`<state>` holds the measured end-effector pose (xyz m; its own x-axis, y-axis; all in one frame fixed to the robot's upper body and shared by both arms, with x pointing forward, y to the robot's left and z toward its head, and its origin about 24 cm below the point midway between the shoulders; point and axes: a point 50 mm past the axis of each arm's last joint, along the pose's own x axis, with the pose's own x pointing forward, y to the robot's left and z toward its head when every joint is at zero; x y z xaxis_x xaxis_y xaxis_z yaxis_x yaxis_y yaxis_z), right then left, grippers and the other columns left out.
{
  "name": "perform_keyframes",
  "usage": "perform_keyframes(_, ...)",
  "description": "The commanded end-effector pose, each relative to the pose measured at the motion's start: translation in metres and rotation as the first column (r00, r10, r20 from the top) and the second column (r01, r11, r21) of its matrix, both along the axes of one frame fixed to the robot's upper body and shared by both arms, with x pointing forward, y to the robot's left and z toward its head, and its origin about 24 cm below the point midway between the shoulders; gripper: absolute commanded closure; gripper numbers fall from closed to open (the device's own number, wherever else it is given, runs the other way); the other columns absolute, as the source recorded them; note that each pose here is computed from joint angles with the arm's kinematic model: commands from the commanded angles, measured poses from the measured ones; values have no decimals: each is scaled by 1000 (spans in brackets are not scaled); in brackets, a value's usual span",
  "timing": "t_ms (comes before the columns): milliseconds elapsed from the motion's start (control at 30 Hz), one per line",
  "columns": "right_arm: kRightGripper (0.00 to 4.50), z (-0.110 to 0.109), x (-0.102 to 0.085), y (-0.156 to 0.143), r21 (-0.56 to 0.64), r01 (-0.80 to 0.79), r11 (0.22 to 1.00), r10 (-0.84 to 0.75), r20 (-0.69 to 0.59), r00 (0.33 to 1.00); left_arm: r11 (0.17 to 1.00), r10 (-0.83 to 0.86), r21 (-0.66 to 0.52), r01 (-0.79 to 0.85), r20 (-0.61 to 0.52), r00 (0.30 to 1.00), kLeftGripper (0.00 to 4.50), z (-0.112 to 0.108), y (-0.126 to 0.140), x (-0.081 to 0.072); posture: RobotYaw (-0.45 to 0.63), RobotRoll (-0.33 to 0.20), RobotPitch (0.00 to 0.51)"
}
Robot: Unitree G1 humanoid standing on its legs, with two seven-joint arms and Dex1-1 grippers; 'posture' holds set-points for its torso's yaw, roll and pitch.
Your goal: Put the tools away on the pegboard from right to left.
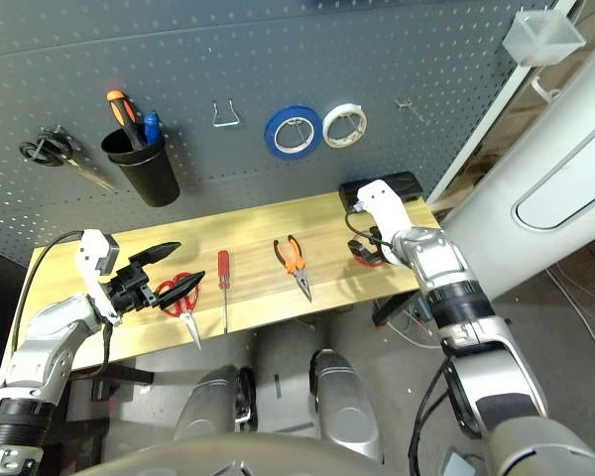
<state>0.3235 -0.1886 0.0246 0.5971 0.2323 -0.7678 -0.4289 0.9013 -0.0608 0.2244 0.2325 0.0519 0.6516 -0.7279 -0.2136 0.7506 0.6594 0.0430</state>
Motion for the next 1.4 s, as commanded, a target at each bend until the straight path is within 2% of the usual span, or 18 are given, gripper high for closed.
perform_keyframes(33,0,-6,5,1,-32,8,999,-8,-5,1000,999,-52,6,52,-30,998,26,-2,-4,-4,-58,0,198)
perform_keyframes(333,0,-27,15,12,-53,-1,999,0,-25,1000,997,-78,3,78,-30,996,26,5,-16,-8,-8,0,192)
perform_keyframes(533,0,-47,6,10,-101,-17,995,11,-63,998,998,-65,8,65,-16,998,26,15,-20,-10,19,0,189)
perform_keyframes(700,1669,-57,0,8,-116,12,993,-20,-65,998,997,-70,11,70,-8,998,0,25,-23,-11,76,0,163)
perform_keyframes(833,3329,-60,-2,7,-102,41,994,-47,-54,997,999,-46,6,46,25,999,0,41,-23,-8,80,0,151)
perform_keyframes(933,4451,-57,0,6,-95,49,994,-53,-43,998,999,-52,15,52,25,998,0,43,-23,-6,77,0,133)
perform_keyframes(1400,4482,-37,12,-13,-100,48,994,-43,51,998,997,-51,-55,56,73,996,0,51,-29,5,15,0,88)
